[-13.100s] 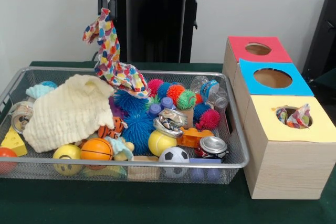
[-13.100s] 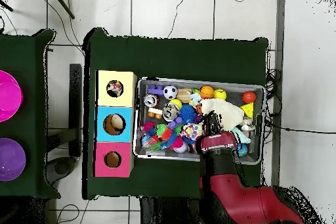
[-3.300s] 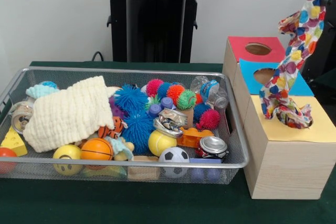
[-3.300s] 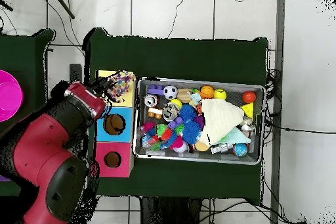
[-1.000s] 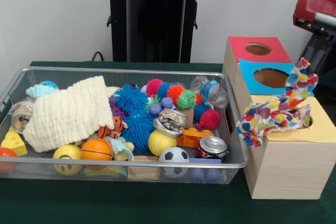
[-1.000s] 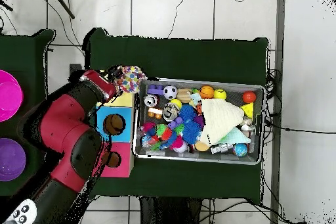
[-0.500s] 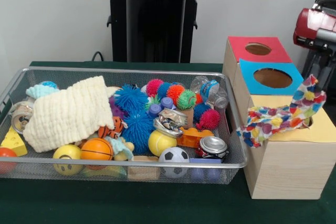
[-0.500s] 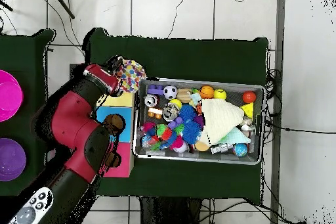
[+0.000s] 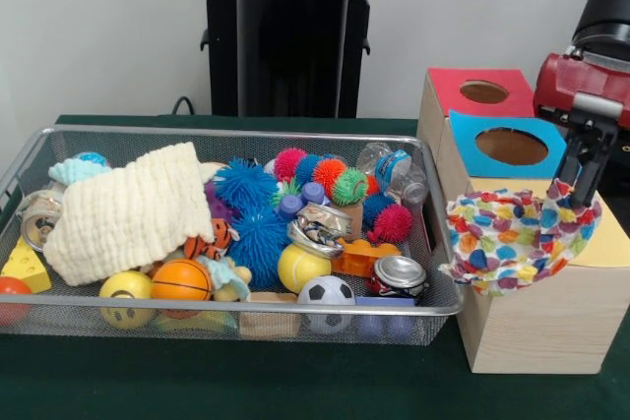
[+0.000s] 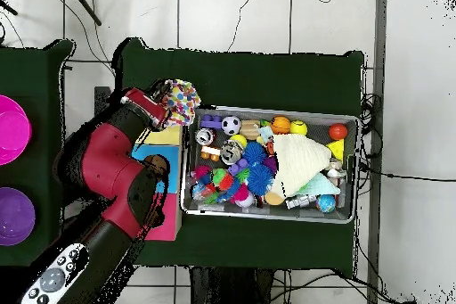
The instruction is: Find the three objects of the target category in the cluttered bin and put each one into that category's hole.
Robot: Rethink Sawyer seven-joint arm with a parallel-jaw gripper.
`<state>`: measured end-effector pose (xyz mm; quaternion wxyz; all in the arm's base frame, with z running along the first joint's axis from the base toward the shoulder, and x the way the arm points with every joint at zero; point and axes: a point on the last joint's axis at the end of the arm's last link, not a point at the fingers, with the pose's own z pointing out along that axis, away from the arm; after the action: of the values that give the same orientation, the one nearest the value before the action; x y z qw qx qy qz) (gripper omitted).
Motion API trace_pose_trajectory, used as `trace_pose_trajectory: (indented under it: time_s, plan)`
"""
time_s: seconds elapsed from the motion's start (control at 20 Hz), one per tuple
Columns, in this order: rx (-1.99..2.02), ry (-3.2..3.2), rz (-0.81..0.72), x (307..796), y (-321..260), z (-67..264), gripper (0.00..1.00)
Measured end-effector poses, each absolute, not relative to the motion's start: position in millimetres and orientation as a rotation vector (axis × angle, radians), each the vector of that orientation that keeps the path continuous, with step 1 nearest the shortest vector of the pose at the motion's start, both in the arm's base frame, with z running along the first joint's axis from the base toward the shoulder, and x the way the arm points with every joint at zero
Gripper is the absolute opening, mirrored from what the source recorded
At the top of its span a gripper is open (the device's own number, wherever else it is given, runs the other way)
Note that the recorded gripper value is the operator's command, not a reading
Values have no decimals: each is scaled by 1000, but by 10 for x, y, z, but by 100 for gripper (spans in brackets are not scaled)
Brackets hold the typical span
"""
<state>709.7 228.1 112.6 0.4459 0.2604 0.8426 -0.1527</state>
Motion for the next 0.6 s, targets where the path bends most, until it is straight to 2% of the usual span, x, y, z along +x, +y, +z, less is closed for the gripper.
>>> trace_pose_trajectory:
  time_s: [0.6]
  plan:
    - [655,2085,-361,7112,2309,1179,0]
